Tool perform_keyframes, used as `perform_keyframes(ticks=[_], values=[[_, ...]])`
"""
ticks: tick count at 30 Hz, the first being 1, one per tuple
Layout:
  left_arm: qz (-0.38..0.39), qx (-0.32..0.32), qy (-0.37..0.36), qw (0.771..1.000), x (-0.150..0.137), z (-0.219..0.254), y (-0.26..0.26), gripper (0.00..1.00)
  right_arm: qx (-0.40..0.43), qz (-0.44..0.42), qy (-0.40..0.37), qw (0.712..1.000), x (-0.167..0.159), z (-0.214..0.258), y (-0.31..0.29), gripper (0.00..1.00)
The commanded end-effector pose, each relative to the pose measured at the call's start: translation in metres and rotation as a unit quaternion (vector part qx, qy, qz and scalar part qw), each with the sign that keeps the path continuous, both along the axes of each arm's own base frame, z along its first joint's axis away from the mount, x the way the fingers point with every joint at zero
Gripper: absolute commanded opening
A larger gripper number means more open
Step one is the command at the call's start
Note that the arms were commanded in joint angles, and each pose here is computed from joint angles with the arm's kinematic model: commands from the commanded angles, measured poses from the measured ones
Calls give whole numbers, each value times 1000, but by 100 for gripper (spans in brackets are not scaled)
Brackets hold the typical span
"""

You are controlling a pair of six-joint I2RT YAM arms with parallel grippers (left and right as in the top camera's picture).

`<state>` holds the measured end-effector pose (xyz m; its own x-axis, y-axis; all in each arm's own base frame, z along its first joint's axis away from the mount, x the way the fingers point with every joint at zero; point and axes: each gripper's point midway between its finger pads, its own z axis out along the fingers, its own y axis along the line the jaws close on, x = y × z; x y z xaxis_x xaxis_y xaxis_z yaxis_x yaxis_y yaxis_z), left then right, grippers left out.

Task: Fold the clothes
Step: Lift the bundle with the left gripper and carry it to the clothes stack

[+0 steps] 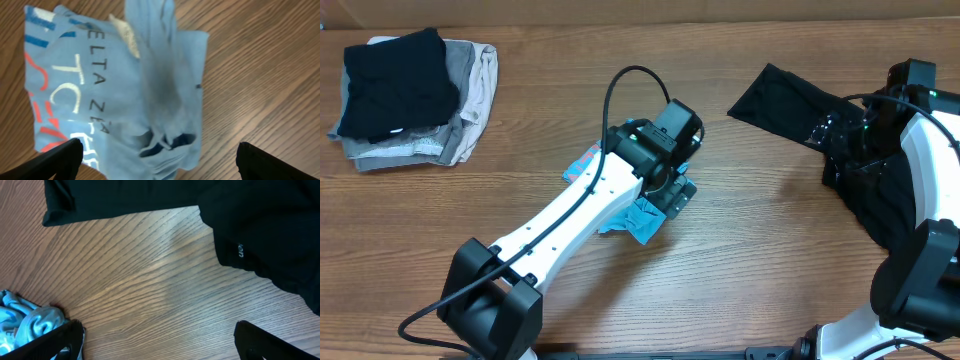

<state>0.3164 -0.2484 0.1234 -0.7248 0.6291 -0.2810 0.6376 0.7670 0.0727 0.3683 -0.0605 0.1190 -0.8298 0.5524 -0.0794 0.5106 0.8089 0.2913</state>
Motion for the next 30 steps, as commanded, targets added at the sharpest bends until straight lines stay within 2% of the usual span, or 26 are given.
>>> perform_keyframes(ticks=[1, 15, 26, 28, 29, 30], values=[[12, -10, 8, 1000, -2, -8, -12, 100, -15, 5, -15, 1000, -1, 9, -3, 100], [19, 85, 54, 995, -4, -77, 4, 100, -17, -11, -14, 1000, -4, 9, -16, 100], [-31, 161, 103, 981, -23, -136, 8, 100, -18, -15, -18, 1000, -2, 9, -19, 100], [-30, 174, 102, 979, -22, -141, 12, 87, -18, -15, -20, 1000, -1, 10, -19, 100], [-30, 176, 100, 979, -22, -141, 13, 78, -19, -15, -21, 999, -1, 10, -19, 100], [-29, 180, 95, 979, -19, -141, 14, 64, -19, -15, -22, 999, 0, 10, -19, 100]])
